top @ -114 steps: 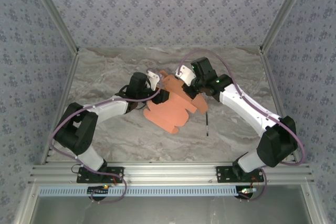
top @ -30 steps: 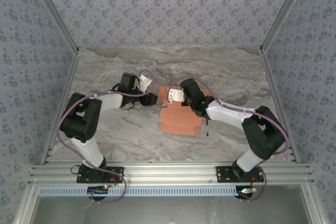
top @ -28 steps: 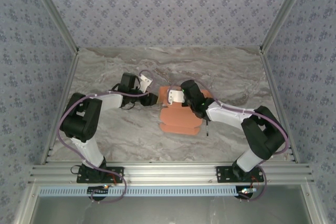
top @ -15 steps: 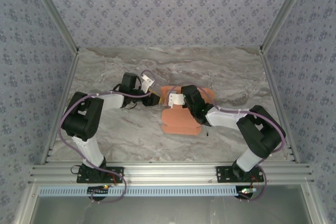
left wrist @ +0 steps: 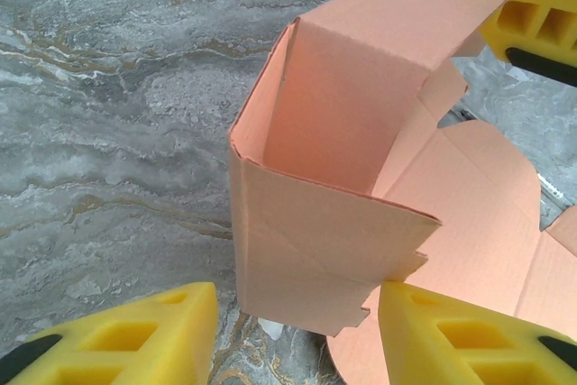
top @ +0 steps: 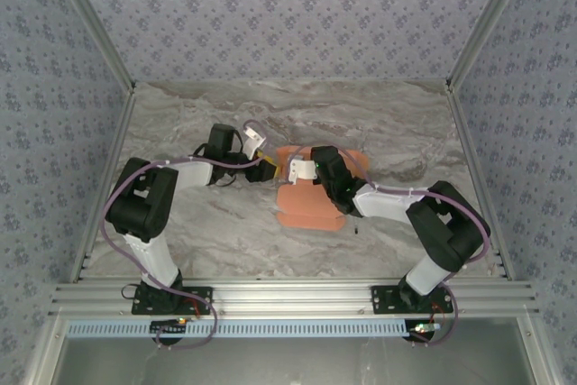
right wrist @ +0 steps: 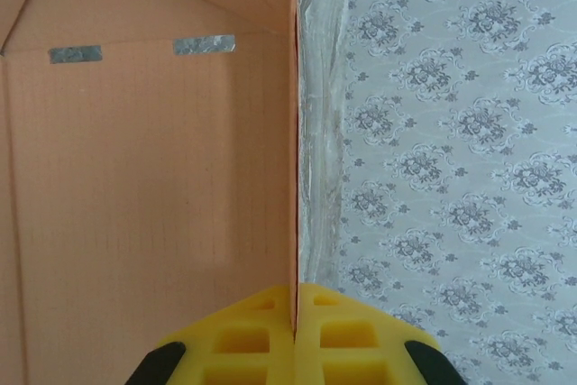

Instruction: Fold the paper box

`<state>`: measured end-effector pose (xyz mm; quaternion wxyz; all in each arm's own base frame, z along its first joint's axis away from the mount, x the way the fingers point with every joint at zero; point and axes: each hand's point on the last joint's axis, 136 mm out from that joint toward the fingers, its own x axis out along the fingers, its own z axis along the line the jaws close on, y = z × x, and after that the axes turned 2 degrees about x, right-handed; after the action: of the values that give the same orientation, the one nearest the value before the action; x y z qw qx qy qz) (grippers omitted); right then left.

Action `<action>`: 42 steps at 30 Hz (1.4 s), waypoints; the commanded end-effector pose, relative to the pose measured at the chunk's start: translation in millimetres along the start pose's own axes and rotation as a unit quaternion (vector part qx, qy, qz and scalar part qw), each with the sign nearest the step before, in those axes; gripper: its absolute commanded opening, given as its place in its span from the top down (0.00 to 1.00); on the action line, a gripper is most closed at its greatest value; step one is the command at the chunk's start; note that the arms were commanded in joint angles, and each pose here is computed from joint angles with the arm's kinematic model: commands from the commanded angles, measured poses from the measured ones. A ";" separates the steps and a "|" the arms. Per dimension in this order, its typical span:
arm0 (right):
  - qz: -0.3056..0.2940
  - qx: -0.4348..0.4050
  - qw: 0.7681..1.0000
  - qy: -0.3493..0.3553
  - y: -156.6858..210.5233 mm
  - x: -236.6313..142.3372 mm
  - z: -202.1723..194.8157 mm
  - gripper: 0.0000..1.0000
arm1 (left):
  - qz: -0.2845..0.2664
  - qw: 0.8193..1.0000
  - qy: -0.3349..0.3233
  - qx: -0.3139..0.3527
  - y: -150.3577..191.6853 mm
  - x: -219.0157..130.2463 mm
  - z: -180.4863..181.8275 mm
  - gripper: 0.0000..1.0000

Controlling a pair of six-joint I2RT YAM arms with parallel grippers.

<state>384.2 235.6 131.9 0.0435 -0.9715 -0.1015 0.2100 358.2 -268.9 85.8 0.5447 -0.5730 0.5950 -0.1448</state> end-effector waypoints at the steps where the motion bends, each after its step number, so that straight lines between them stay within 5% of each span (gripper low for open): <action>1: 0.003 0.005 1.000 0.012 -0.2 3.0 -6.1 1.00 | -0.007 0.999 0.030 0.016 -1.5 7.9 -8.3 0.52; 14: 0.002 0.025 1.000 0.002 3.8 3.2 -3.6 1.00 | -0.019 0.998 0.054 0.016 -7.5 9.1 -17.7 0.55; 26: 0.001 0.029 1.000 -0.002 4.9 2.4 -3.8 1.00 | -0.055 0.997 -0.053 -0.026 -18.4 -41.1 8.6 0.46; 32: -0.001 0.031 1.000 0.000 4.1 2.2 -5.9 1.00 | -0.039 0.986 -0.140 -0.087 -9.2 -44.8 54.5 0.52; 36: 0.000 0.033 0.999 -0.001 4.3 2.1 -5.5 1.00 | -0.015 0.989 -0.116 -0.086 -5.1 -24.4 57.8 0.55; 42: 0.004 0.034 0.999 -0.003 5.6 2.0 -4.8 1.00 | 0.012 0.999 -0.017 -0.028 -6.0 10.6 16.7 0.53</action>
<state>387.3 230.2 130.4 0.0650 -0.9701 -0.0922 0.2150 392.8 -248.1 71.5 0.5516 -0.6140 0.5613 -0.0612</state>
